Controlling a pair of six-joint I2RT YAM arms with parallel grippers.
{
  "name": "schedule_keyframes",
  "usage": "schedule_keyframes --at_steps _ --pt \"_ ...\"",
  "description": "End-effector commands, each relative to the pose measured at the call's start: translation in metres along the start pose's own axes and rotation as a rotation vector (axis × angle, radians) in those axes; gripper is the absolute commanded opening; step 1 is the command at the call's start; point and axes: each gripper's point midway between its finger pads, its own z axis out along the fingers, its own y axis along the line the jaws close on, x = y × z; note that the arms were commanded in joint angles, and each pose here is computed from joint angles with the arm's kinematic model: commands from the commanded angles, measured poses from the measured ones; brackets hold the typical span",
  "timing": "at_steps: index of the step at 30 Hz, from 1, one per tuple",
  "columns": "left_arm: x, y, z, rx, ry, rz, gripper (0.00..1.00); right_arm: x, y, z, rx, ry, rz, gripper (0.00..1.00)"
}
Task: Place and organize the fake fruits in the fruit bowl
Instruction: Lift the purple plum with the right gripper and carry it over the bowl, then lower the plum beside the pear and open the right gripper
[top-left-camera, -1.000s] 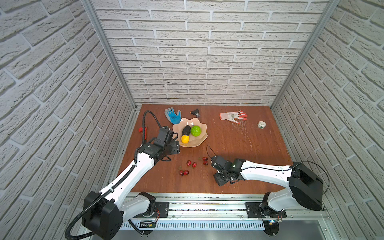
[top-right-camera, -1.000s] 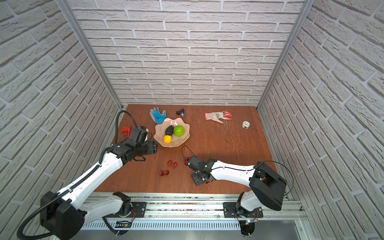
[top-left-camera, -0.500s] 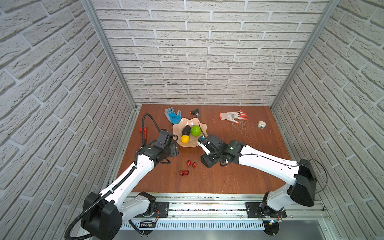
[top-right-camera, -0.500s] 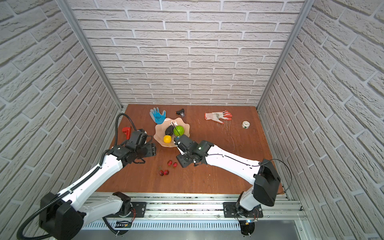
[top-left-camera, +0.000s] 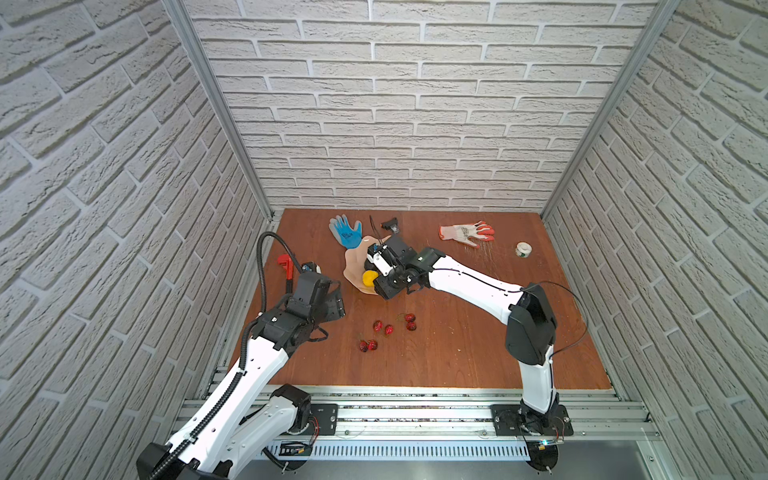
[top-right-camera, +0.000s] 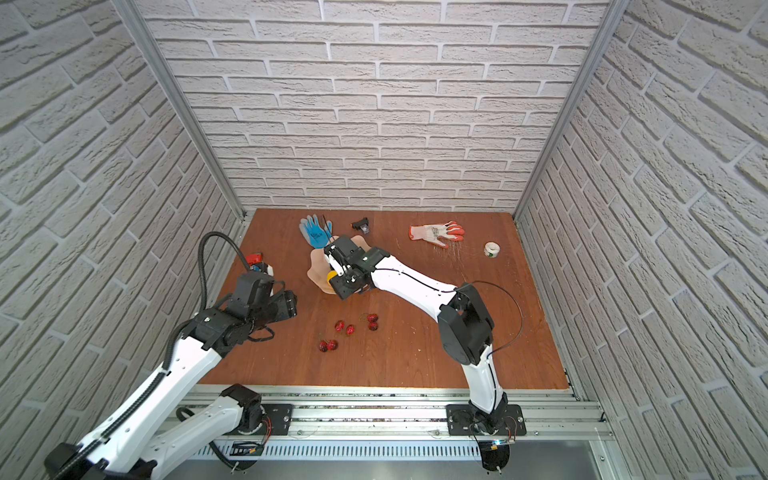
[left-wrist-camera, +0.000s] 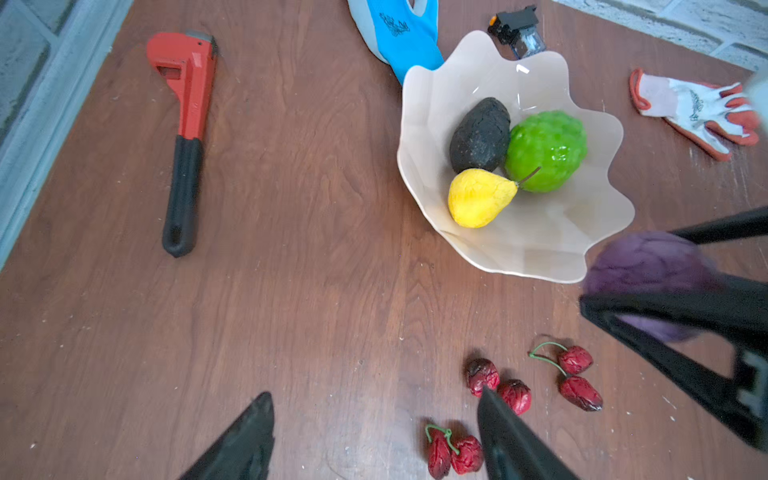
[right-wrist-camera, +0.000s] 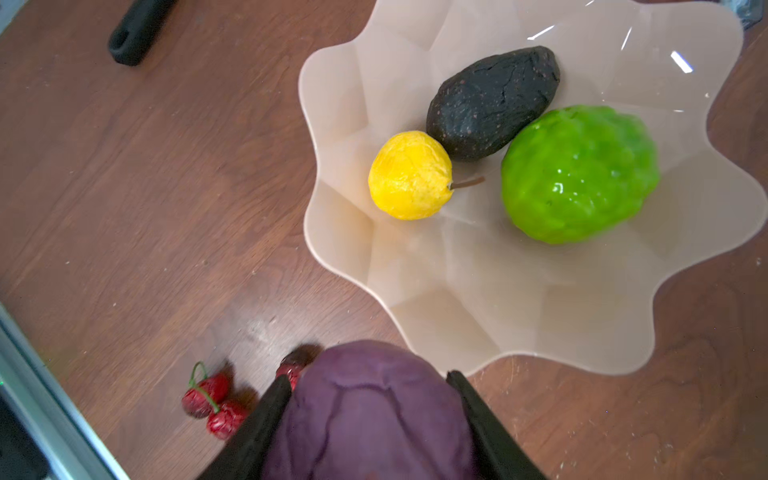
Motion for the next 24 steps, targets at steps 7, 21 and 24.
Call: schedule_keyframes --at_steps 7,21,24 --pt "0.004 0.023 -0.011 -0.091 -0.004 0.014 0.77 -0.021 -0.017 0.023 0.015 -0.053 0.013 0.52" --pt "0.004 0.031 -0.021 -0.114 -0.018 0.017 0.77 -0.024 -0.035 0.052 0.037 -0.041 0.039 0.54" --pt "0.004 0.031 -0.022 -0.112 -0.018 0.009 0.77 -0.026 -0.038 0.056 0.053 -0.039 0.034 0.54"
